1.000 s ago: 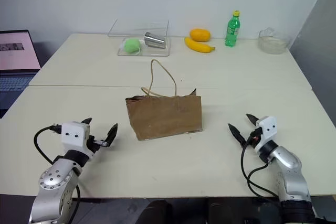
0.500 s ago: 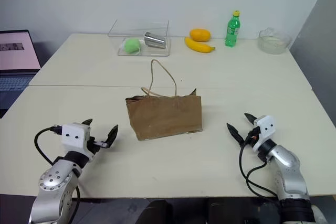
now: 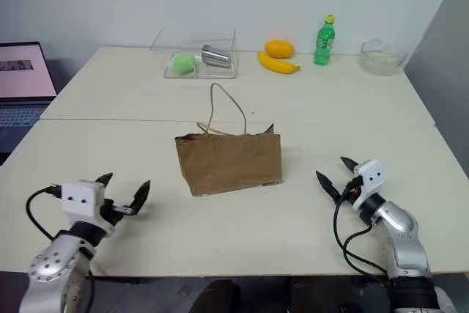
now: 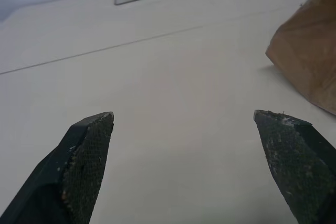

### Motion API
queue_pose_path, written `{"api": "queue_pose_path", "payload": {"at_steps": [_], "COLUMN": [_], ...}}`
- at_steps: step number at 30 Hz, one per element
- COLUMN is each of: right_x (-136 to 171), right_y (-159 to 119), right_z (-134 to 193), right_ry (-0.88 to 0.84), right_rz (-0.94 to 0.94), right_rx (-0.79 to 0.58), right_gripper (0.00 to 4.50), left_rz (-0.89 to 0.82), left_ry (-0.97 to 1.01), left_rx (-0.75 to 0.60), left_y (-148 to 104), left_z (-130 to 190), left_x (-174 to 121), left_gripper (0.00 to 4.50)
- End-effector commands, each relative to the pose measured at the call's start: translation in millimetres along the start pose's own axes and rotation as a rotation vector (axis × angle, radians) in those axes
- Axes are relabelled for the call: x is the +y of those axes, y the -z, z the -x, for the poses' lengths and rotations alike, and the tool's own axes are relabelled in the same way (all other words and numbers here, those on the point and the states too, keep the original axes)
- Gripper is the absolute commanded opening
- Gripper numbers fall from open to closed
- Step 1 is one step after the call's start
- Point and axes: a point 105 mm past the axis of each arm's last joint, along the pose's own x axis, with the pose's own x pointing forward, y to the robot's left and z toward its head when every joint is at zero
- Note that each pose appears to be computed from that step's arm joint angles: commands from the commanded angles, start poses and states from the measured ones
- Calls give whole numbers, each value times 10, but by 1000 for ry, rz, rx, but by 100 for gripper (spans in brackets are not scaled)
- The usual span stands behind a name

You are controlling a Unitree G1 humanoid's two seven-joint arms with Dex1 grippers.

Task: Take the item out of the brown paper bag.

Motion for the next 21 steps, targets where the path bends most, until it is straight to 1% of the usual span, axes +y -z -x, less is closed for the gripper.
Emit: {"api": "queue_pose_path", "payload": {"at_steps": [1, 2, 4, 7, 12, 16, 21], "right_x": [48, 74, 128, 232, 492, 649, 733], "right_y": [-192, -218, -281, -403, -542, -633, -751], "right_z": [-58, -71, -93, -110, -55, -3, -10], "right_ry": [-64, -88, -139, -229, -414, -527, -566], "right_rz": [55, 73, 87, 79, 56, 53, 53], "right_rx": [-50, -53, -61, -76, -60, -32, -41], "right_gripper": [450, 450, 450, 450, 450, 450, 450], "left_rz": [-54, -58, -76, -69, -40, -71, -75], "left_ry": [23, 37, 117, 305, 542, 642, 735], "left_rx": [-69, -63, -57, -27, -8, -17, -44], "left_y": [-308, -351, -446, -588, -855, -1015, -1150], "left_z": [-31, -57, -101, -121, -154, -285, -521], "left_x": [216, 257, 230, 94, -55, -135, -252], "left_gripper": [449, 449, 449, 449, 449, 449, 449]}}
